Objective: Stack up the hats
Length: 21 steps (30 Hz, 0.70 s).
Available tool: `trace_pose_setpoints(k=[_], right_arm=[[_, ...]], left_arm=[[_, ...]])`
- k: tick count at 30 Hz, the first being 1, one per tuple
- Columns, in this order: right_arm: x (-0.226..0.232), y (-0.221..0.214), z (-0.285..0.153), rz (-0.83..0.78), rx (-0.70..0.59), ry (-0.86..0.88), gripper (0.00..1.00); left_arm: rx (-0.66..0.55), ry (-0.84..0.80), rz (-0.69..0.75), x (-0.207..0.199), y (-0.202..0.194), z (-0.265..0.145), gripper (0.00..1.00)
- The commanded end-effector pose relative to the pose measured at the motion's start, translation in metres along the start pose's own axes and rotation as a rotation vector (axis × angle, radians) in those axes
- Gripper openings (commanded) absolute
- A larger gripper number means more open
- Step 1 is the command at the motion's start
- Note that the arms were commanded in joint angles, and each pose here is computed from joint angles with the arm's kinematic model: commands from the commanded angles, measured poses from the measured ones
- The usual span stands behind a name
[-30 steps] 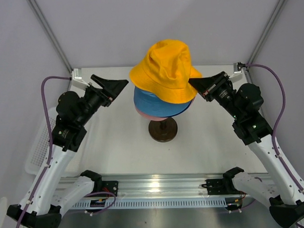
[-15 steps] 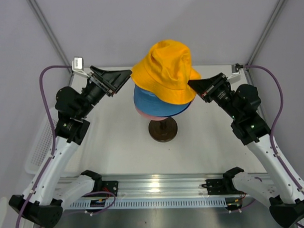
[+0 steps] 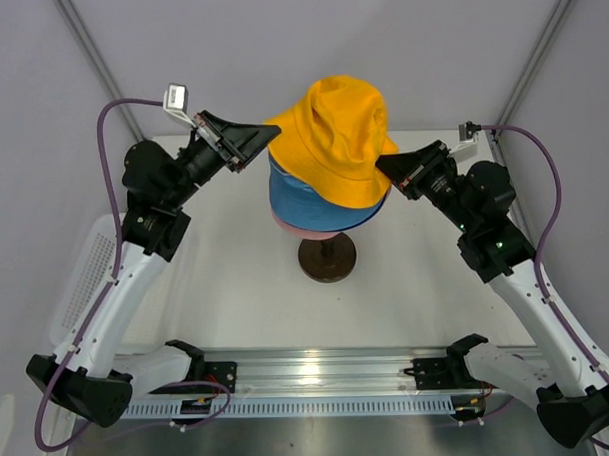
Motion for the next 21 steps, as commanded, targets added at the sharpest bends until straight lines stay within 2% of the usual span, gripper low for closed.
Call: trace_pose_setpoints(k=[1,4,9,16,21], right_arm=[[0.019,0.008,-0.002,-0.033,-0.023,0.035,0.04],[0.035,0.012,-0.006,-0.029,-0.037,0.073,0.04],[0.061,0.017,-0.011,-0.053,-0.038,0.133,0.06],[0.056,0.013,-0.010,-0.054,-0.015,0.119,0.06],[0.038,0.007,-0.001,-0.047,0.008,0.081,0.06]], left_arm=[[-0.021,-0.095,0.050,-0.041,0.016,-0.006,0.01],[-0.041,-0.139,0.084,-0.068,0.028,-0.014,0.01],[-0.046,-0.130,0.113,-0.085,0.032,-0.029,0.01],[-0.058,0.053,0.162,-0.046,0.021,-0.051,0.01],[-0.148,0.218,0.200,-0.011,0.025,-0.072,0.01]])
Point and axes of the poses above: each gripper's point midway between its finger pads, its own z axis out along the fingers, its own x axis along the line the jaws close on, y = z × x, the point moved 1 cm from there along -z, back along the fingers, and after that the axes turned 9 degrees about z, right-handed, at the moved point
